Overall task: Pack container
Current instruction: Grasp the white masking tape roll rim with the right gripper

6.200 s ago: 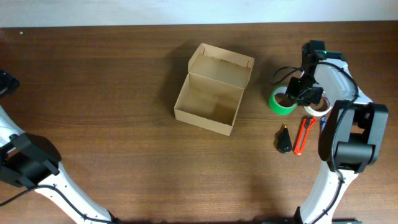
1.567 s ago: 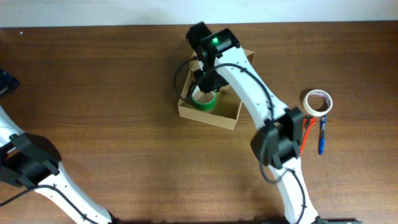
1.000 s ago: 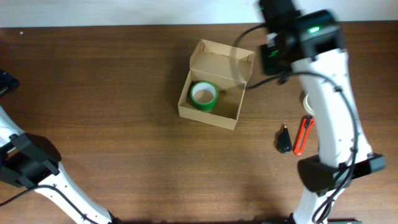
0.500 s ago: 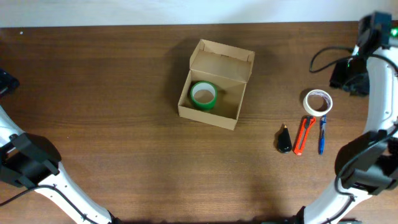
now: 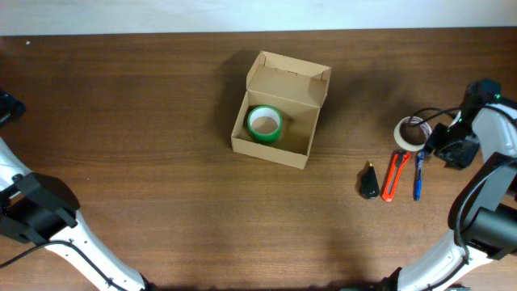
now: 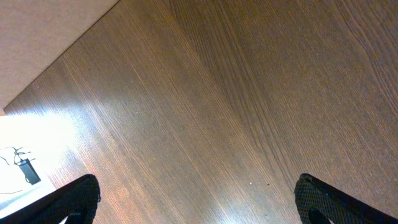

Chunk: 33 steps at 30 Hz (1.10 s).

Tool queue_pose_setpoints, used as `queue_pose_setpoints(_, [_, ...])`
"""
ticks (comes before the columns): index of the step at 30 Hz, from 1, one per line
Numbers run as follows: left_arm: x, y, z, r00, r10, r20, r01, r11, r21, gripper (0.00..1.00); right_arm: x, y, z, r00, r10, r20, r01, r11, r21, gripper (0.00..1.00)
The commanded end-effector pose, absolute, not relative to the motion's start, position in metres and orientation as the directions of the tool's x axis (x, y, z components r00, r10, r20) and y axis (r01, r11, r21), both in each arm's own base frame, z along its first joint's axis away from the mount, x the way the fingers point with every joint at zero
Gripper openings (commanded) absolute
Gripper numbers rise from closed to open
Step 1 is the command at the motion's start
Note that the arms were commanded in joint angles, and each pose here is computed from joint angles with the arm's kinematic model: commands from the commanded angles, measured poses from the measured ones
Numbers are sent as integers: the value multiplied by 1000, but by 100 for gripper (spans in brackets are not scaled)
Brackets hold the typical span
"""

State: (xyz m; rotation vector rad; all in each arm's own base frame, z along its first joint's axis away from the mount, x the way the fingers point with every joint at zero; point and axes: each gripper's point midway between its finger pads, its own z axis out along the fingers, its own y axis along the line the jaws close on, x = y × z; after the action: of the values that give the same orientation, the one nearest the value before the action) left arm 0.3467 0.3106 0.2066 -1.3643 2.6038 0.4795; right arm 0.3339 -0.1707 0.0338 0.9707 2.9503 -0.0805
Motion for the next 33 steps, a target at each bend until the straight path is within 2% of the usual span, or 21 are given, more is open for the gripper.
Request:
queue_pose_setpoints(1, [343,310,216,-551,-776,-306,-834,517,192,100,337,-161,27,-804,594,-42,594,805,7,53])
queue_pose_setpoints(13, [343,310,216,-551,-776,-306,-834,517,192,100,365,-160,28,-793,597,-125,588,802,102,58])
queue_pose_setpoints(22, [343,310,216,-551,-776,-306,-834,517,192,100,380,-168,30,-746,640,-183,629,768,120,58])
queue_pose_setpoints(33, [343,310,216,-551,-776,-306,-834,517,192,100,385,-170,13,-710,679,-187,677,731,86,55])
